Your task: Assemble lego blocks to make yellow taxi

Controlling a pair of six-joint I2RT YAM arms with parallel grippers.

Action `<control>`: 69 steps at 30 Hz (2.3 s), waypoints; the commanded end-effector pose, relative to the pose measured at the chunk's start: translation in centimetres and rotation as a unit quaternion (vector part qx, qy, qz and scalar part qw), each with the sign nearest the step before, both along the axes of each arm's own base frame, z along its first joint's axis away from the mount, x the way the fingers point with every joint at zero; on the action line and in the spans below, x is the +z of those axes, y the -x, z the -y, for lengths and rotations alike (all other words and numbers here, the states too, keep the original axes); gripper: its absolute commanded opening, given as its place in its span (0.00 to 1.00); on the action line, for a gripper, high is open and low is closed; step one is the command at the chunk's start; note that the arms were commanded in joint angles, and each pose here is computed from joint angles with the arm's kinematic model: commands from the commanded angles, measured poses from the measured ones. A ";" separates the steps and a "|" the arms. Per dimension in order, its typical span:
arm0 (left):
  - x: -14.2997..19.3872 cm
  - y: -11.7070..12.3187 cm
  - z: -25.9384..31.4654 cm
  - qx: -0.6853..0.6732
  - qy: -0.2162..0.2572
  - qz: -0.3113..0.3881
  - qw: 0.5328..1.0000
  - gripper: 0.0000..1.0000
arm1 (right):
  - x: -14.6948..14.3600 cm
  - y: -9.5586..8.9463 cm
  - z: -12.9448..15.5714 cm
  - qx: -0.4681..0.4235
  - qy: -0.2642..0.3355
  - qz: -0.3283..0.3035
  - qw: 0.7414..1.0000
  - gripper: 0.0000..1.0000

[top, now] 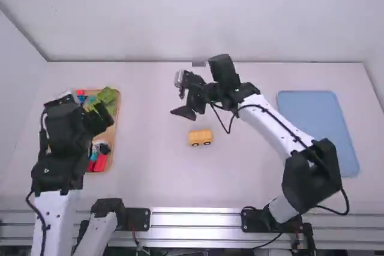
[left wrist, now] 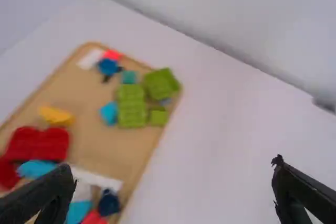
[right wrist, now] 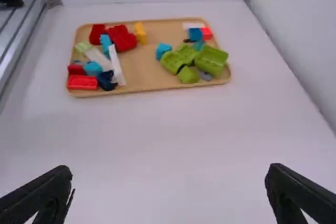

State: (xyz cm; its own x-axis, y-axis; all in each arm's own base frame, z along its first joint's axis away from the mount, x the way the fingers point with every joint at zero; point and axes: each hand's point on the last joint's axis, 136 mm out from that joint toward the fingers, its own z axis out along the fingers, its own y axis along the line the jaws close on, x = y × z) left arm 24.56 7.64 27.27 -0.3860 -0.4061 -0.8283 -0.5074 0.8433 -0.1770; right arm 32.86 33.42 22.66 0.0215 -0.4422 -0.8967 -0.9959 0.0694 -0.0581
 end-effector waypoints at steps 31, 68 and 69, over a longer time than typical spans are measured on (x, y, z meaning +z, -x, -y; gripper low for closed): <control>-6.8 -6.9 -17.5 0.153 0.222 -0.243 0.932 0.98 | 2.6 0.6 -6.6 0.027 0.001 0.037 0.999 0.98; -26.5 -8.4 -20.6 0.411 0.342 -0.305 0.788 0.52 | 1.0 -1.3 -4.9 -0.022 0.043 0.035 0.998 0.98; -26.7 -8.5 -20.5 0.410 0.341 -0.303 0.790 0.52 | 1.0 -1.3 -4.9 -0.024 0.044 0.036 0.998 0.98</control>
State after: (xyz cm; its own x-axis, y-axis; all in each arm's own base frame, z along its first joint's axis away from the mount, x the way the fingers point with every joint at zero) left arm 33.40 28.47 0.96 -0.0156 -0.9963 -0.0842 -0.9994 0.0129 0.0322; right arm 33.41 38.26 23.27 0.0564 -0.5176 -0.8537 -0.9886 0.0907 -0.1203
